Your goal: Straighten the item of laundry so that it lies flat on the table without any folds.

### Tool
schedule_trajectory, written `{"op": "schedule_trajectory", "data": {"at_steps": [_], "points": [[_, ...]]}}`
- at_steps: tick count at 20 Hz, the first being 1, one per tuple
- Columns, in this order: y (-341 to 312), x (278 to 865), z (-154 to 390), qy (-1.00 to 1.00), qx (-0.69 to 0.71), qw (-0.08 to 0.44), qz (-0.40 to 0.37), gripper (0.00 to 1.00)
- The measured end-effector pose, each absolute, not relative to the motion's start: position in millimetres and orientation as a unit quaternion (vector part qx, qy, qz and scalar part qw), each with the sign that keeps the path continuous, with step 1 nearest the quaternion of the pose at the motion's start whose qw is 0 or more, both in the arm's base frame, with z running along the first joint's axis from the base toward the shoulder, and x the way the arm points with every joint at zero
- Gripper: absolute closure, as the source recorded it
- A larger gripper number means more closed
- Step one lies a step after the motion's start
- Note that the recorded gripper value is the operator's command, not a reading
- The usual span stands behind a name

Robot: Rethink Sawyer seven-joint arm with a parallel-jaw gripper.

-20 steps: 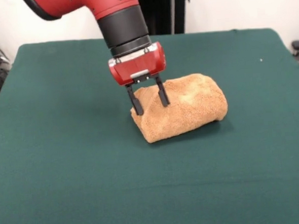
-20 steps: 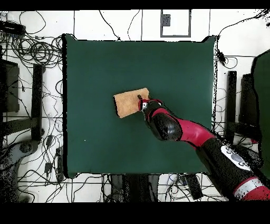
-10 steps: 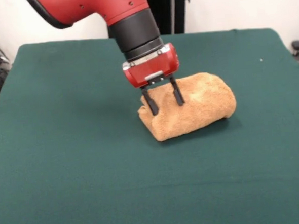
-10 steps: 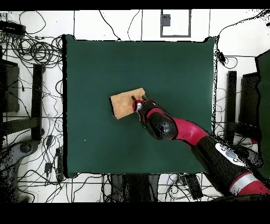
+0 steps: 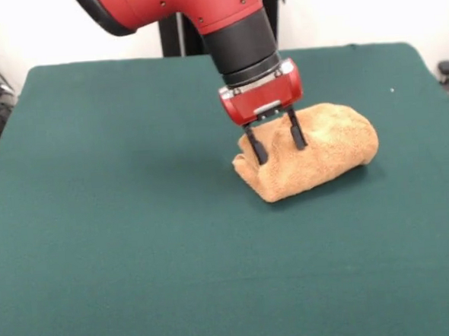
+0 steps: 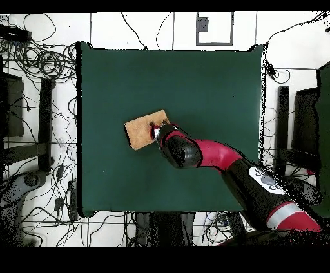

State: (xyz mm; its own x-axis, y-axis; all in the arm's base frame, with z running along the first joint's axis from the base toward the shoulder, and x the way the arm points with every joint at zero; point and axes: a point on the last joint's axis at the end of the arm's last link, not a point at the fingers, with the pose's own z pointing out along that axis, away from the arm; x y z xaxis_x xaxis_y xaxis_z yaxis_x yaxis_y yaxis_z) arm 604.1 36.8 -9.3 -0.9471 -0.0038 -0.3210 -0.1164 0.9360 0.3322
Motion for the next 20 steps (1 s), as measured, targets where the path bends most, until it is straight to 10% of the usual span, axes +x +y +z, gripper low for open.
{"op": "schedule_trajectory", "data": {"at_steps": [4, 5, 20], "points": [[40.8, 606.4, -10.1, 0.972, -0.039, 0.16, 0.167, 0.0], [40.7, 607.0, -11.8, 0.973, -0.041, 0.158, 0.163, 1.0], [36.2, 609.4, -12.5, 0.974, -0.041, 0.158, 0.156, 1.0]]}}
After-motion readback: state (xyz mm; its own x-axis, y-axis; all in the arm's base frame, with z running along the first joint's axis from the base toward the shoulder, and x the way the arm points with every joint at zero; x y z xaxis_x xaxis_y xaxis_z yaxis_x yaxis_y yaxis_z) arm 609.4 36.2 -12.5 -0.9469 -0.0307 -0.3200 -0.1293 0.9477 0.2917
